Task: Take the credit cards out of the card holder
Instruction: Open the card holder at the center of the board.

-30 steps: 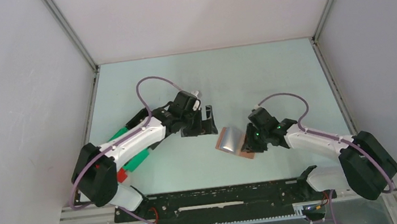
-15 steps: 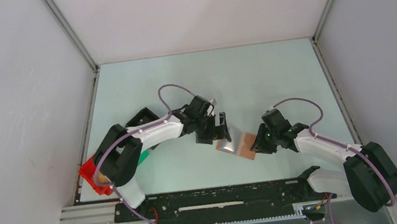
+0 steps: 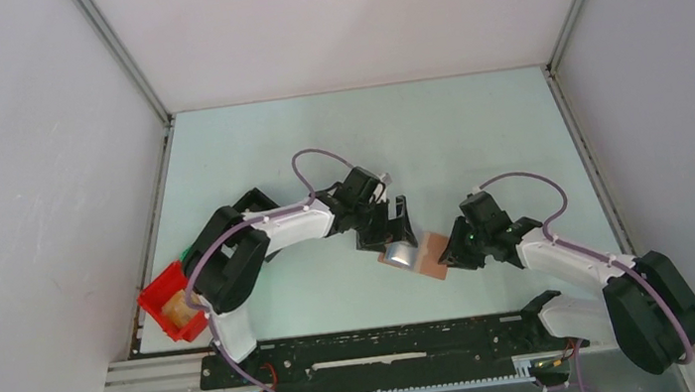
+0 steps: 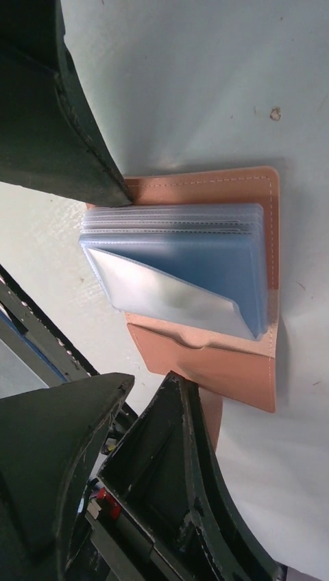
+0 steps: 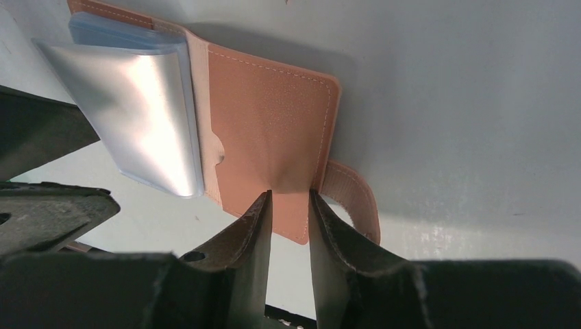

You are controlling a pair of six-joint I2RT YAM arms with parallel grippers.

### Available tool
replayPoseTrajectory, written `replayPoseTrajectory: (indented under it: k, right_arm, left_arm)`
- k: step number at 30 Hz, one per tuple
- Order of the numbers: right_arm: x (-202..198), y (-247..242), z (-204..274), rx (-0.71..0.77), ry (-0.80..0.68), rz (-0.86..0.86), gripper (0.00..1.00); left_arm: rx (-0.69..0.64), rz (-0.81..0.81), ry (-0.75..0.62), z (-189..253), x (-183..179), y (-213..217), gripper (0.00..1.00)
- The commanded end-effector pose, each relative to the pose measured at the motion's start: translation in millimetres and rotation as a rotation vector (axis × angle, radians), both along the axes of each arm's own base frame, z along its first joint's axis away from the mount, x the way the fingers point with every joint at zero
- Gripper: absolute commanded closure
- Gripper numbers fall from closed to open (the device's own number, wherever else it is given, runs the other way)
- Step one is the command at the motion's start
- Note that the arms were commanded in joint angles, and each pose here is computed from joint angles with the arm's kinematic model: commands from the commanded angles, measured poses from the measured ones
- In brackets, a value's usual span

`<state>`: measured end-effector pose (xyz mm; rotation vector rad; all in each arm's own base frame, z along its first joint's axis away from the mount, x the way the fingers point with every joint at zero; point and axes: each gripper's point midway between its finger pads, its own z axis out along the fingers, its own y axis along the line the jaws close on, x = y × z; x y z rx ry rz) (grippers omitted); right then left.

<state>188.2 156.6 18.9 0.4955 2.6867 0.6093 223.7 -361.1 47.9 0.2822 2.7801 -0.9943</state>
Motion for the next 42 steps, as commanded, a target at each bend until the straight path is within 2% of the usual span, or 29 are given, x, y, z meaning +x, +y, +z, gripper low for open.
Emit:
replayPoseTrajectory:
  k: [1, 3, 8, 14, 20, 26, 32, 37, 42]
  right_arm:
    - [-1, -8, -9, -0.031, 0.003, -0.017, 0.66]
    - [-2, -9, -10, -0.035, 0.005, -0.018, 0.66]
    - [-2, -9, -14, -0.036, 0.009, -0.022, 0.66]
    - [-6, -9, -18, -0.033, 0.025, -0.025, 0.66]
    - [-6, -16, -2, -0.022, -0.016, -0.051, 0.66]
    - [-5, -25, 22, 0.000, -0.093, -0.085, 0.65]
    - [11, -12, 54, 0.127, -0.234, -0.100, 0.62]
    - [18, 0, 52, 0.166, -0.213, -0.087, 0.60]
    - [23, 11, 44, 0.190, -0.184, -0.063, 0.59]
  left_arm:
    - [-0.083, -0.023, -0.013, 20, 7, -24, 0.05]
    - [-0.125, -0.040, -0.011, 30, 3, -29, 0.05]
    - [-0.415, -0.080, 0.019, 93, -16, -51, 0.05]
    - [-0.535, -0.151, 0.020, 128, -35, -68, 0.04]
    - [-0.499, -0.161, 0.067, 105, -37, -80, 0.05]
    - [-0.394, -0.113, 0.030, 85, -23, -71, 0.05]
    - [-0.315, -0.050, -0.003, 68, -4, -49, 0.05]
    - [-0.266, 0.017, -0.013, 46, 20, -27, 0.05]
    - [-0.198, 0.053, 0.005, 23, 25, -6, 0.05]
